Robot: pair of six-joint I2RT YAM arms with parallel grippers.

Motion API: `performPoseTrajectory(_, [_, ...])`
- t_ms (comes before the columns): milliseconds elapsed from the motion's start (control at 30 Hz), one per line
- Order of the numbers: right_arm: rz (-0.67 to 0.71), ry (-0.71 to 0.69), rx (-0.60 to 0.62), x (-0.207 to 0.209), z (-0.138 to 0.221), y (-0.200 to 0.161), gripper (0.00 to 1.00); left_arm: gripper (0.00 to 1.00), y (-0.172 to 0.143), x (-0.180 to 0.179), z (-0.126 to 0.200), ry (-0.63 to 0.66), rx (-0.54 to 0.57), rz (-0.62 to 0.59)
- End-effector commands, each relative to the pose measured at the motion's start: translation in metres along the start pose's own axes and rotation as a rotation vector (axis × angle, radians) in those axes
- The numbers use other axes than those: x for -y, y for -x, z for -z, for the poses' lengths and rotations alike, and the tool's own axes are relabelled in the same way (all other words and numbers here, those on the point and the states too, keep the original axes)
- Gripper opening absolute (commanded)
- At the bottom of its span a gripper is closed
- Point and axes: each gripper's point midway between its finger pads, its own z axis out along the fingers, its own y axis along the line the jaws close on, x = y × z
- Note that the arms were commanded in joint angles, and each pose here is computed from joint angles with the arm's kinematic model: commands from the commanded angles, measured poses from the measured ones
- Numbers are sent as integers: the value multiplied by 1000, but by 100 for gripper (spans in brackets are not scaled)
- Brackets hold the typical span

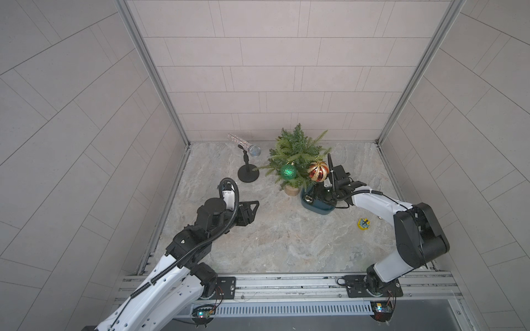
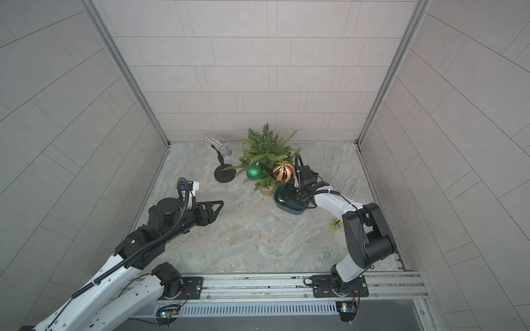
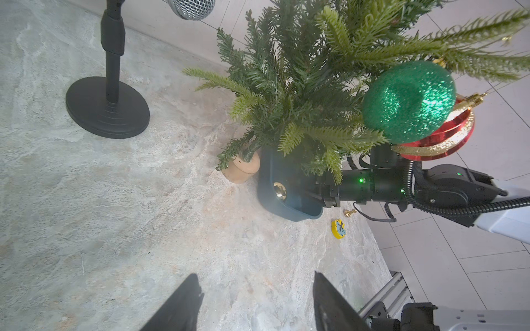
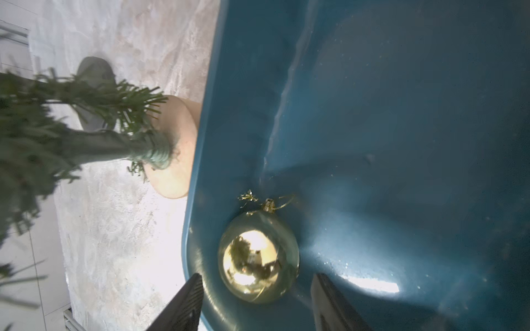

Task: Decorate the small christmas tree with ornaments
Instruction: Pick up an ornament from the container.

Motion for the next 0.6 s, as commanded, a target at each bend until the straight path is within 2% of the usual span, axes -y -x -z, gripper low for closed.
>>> performPoseTrajectory(0, [10, -14, 16, -3, -7, 6, 64, 66, -3, -7, 0, 22, -1, 8])
performPoseTrajectory(367, [10, -59, -44, 5, -31, -5, 63, 66, -3, -7, 2, 21, 4, 14])
performPoseTrajectory(500, [4, -69, -61, 9, -37, -8, 60, 65, -3, -6, 1, 22, 2, 14])
performPoseTrajectory(567, [4, -65, -68, 9, -38, -10, 55, 65, -2, -6, 2, 21, 6, 14])
